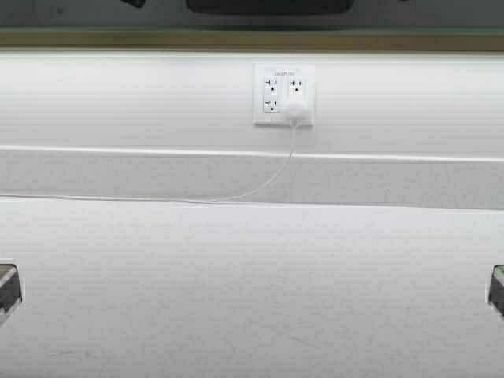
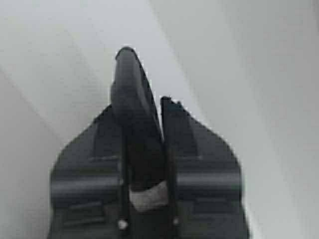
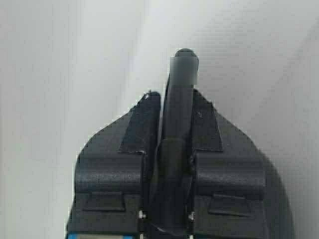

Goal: Open the cabinet, put the pot inside, then close it

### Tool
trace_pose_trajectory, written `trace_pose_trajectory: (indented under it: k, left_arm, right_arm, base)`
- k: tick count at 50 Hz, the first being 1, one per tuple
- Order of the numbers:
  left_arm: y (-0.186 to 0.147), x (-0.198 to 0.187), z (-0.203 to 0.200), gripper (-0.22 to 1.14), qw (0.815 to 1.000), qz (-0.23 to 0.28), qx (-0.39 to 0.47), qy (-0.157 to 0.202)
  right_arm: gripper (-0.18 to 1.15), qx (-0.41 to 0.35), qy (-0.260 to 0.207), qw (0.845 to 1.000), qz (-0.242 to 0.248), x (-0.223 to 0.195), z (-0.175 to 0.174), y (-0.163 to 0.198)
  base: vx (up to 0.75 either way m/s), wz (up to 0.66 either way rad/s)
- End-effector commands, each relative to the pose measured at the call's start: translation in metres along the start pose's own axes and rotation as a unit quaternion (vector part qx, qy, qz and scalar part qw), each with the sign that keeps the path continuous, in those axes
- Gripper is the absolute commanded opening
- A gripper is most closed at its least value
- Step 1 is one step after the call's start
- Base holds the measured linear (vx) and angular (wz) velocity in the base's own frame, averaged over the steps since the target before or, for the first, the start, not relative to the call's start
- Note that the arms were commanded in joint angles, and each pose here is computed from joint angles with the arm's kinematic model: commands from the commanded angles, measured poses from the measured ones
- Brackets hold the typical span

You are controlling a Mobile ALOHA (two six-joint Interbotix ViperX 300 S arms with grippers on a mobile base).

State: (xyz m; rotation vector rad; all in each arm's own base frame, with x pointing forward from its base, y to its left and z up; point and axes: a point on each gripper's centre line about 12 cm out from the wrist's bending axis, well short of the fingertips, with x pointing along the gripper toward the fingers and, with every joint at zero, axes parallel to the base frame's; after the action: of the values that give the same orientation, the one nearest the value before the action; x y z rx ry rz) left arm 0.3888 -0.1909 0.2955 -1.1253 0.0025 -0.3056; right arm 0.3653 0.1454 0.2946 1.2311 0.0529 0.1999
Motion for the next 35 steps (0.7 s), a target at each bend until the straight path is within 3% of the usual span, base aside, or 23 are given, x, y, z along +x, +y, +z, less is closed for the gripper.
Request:
trace_pose_trajectory:
  k: [1,17,23,29,35]
  left_arm:
    - [-0.025,0.003,-0.021,0.04,0.999,-0.038,0.01,0.023]
    - [-0.011,0.008,-0.032,0.04,0.999,-0.024,0.005,0.032]
    - [-0.011,0.008,-0.029,0.06,0.999,-0.029,-0.018,0.022]
    - [-0.013,0.007,-0.026,0.24,0.998,-0.047,-0.04,0.004]
    - [-0.017,0.006,-0.021,0.73,0.996,-0.069,-0.054,-0.017]
  right_arm:
    - [0.07,-0.03,0.03,0.999,0.02,0.001,-0.026,-0.001]
    - [0.07,-0.032,0.033,0.999,0.013,0.003,-0.034,-0.02]
    - [0.14,-0.026,0.032,0.999,0.008,0.004,-0.034,-0.023]
    - [0.46,-0.027,0.03,0.999,0.012,0.004,-0.034,-0.021]
    - [0.92,-0.027,0.016,0.999,0.028,0.003,-0.03,-0.019]
  base:
    - [0.02,0.03]
    - [0.02,0.02]
    - [0.01,0.01]
    - [0.0,0.0]
    - [0.0,0.0]
